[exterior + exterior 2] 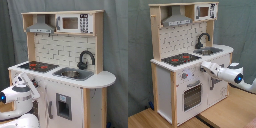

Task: Play with the kitchen

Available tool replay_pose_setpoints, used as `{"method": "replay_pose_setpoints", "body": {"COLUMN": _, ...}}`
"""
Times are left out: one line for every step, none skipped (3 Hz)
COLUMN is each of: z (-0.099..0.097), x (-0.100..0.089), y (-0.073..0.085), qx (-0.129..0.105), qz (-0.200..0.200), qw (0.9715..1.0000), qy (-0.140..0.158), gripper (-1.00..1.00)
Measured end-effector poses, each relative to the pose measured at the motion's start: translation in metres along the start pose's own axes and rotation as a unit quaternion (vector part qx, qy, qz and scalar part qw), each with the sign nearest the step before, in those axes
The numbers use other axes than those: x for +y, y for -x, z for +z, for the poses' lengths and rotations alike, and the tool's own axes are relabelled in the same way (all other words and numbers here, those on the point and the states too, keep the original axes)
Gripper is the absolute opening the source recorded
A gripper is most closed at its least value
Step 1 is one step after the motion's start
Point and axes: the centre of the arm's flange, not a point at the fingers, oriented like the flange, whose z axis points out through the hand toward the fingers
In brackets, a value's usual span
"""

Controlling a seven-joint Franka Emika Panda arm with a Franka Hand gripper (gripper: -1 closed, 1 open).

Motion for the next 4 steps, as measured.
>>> {"method": "replay_pose_setpoints", "body": {"z": -0.0002, "x": 0.0002, "y": -0.0014, "qx": -0.005, "qz": -0.061, "qw": 0.9981, "qy": 0.001, "gripper": -1.00}}
{"method": "replay_pose_setpoints", "body": {"z": -0.0001, "x": 0.0003, "y": -0.0029, "qx": -0.010, "qz": -0.113, "qw": 0.9935, "qy": 0.001, "gripper": -1.00}}
{"method": "replay_pose_setpoints", "body": {"z": -0.0001, "x": 0.0005, "y": -0.0044, "qx": -0.014, "qz": -0.165, "qw": 0.9862, "qy": 0.000, "gripper": -1.00}}
{"method": "replay_pose_setpoints", "body": {"z": 0.0001, "x": 0.0009, "y": -0.0059, "qx": -0.019, "qz": -0.213, "qw": 0.9769, "qy": -0.002, "gripper": -1.00}}
